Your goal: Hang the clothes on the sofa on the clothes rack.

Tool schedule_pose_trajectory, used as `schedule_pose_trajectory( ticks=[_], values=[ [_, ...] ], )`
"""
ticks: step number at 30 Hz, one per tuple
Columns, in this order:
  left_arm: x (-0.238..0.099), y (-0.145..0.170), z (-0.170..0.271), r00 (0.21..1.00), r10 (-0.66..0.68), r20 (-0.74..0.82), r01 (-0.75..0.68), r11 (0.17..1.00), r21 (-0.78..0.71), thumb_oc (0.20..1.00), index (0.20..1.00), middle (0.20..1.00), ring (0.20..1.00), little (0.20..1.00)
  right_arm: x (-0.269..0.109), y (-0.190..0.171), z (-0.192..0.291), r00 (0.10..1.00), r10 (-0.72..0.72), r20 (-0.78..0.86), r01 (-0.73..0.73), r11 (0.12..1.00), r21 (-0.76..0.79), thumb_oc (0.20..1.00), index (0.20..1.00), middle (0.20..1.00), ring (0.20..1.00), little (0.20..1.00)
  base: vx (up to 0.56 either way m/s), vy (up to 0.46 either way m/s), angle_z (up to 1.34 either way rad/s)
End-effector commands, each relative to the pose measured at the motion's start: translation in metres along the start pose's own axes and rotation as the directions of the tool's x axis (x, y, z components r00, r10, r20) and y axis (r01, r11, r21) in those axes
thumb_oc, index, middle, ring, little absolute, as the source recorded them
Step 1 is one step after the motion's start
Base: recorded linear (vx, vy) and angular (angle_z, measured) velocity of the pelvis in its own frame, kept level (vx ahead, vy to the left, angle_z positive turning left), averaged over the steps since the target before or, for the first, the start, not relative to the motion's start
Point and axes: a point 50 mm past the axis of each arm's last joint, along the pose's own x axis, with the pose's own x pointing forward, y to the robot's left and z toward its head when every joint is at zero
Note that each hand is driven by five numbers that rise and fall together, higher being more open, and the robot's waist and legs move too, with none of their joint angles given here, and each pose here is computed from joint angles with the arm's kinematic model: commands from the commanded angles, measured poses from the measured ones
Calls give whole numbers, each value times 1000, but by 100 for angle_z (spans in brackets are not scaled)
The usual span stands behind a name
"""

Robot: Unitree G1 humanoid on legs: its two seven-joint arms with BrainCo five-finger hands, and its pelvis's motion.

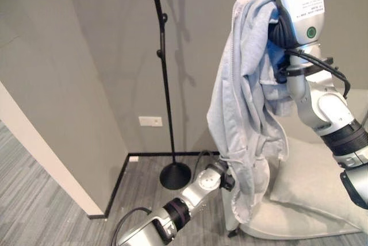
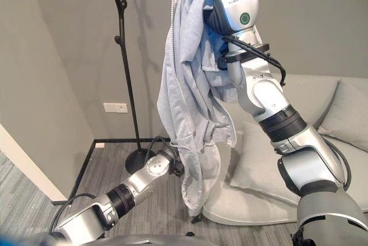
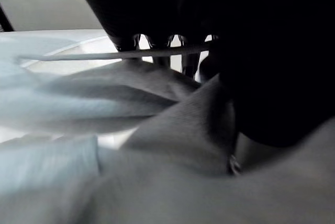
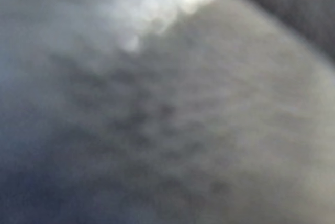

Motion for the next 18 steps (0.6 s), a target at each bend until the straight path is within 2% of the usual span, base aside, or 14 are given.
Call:
schedule_pose_trajectory(
  ticks=[1,4,7,9,10,11,13,14,17,18],
  values=[
    [5,-3,17,995,24,94,-16,997,-77,200,200,200,200,200,20,-20,-18,994,-98,-56,94,993,-72,200,200,200,200,200,0,0,0],
    [-1,13,18,991,75,111,-70,996,-48,200,200,200,200,200,10,-19,-27,994,-82,-75,75,992,-97,200,200,200,200,200,0,0,0],
    [-17,49,26,961,213,178,-215,977,-5,200,200,200,200,200,-4,-26,-45,992,-84,-92,67,982,-176,200,200,200,200,200,-64,8,5],
    [-25,59,28,949,248,196,-255,967,11,200,200,200,200,200,-9,-27,-50,992,-85,-97,64,978,-200,200,200,200,200,200,-87,-3,3],
    [-35,78,35,920,311,240,-327,945,29,200,200,200,200,200,-12,-33,-57,993,-85,-85,62,967,-246,200,200,200,200,200,-142,-5,-1],
    [-36,78,35,920,311,239,-328,944,30,200,200,200,200,200,-12,-33,-56,993,-85,-86,62,967,-246,200,200,200,200,200,-181,24,2],
    [-58,107,43,861,412,298,-452,889,76,200,200,200,200,200,-14,-44,-61,995,-90,-32,76,951,-301,200,200,200,200,200,-218,38,9],
    [-59,107,42,861,413,298,-453,888,77,200,200,200,200,200,-14,-44,-60,996,-89,-32,75,951,-300,200,200,200,200,200,-210,18,5],
    [-89,135,49,780,517,352,-582,806,105,200,200,200,200,200,-18,-52,-55,997,-63,49,75,947,-313,200,200,200,200,200,-133,-46,10],
    [-107,150,54,710,587,390,-666,739,101,200,200,200,200,200,-20,-53,-49,994,-47,103,77,947,-312,200,200,200,200,200,-102,-86,15]
  ],
)
